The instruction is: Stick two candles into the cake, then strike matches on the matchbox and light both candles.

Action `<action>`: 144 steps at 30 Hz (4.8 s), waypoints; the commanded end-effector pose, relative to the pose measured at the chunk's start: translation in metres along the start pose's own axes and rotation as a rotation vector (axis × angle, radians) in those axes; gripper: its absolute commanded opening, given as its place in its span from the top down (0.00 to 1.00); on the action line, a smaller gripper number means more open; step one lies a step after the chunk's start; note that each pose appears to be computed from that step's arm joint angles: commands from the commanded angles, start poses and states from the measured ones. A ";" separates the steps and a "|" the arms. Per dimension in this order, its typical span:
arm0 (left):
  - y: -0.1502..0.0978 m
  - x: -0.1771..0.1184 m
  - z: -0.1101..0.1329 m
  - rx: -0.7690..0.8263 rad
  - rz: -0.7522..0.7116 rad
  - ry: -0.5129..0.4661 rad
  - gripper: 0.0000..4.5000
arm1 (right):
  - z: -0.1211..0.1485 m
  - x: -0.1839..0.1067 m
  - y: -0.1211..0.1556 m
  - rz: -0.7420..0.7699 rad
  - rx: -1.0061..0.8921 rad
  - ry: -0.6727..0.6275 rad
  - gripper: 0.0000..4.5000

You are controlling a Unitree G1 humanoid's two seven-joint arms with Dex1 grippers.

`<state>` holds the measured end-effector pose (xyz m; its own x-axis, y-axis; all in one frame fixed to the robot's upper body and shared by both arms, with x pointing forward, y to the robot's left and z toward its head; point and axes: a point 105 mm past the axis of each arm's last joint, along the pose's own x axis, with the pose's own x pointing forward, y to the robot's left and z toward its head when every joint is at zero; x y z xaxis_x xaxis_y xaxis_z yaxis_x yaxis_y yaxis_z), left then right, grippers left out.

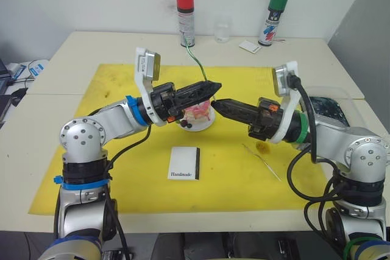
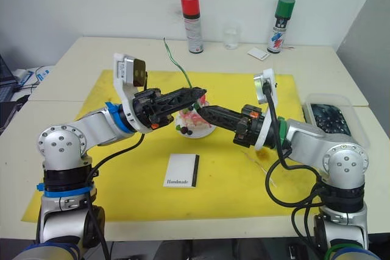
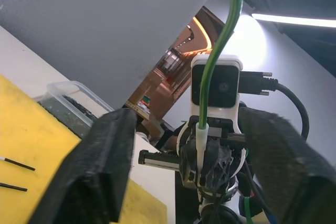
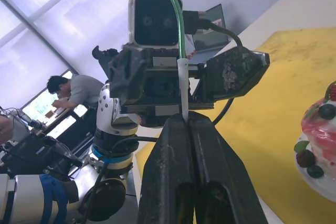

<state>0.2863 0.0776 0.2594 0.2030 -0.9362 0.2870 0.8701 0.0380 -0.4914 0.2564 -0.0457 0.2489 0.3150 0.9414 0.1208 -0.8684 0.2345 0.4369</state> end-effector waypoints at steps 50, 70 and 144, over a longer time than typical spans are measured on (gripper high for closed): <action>0.107 -0.056 0.027 0.775 0.458 0.102 1.00 | -0.031 0.004 -0.035 -0.175 -0.735 0.323 0.01; 0.117 -0.057 0.028 0.724 0.477 0.067 1.00 | -0.030 0.002 -0.032 -0.184 -0.725 0.324 0.01; 0.031 -0.109 -0.015 0.716 0.264 0.555 0.01 | -0.014 -0.050 -0.029 -0.354 -0.733 0.250 0.00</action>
<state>0.2974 0.1904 0.1919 0.4358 -0.8540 -0.2842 0.8992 0.3989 0.1800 0.2673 -0.0899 0.2062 0.5847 0.7903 -0.1833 -0.8060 0.5402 -0.2420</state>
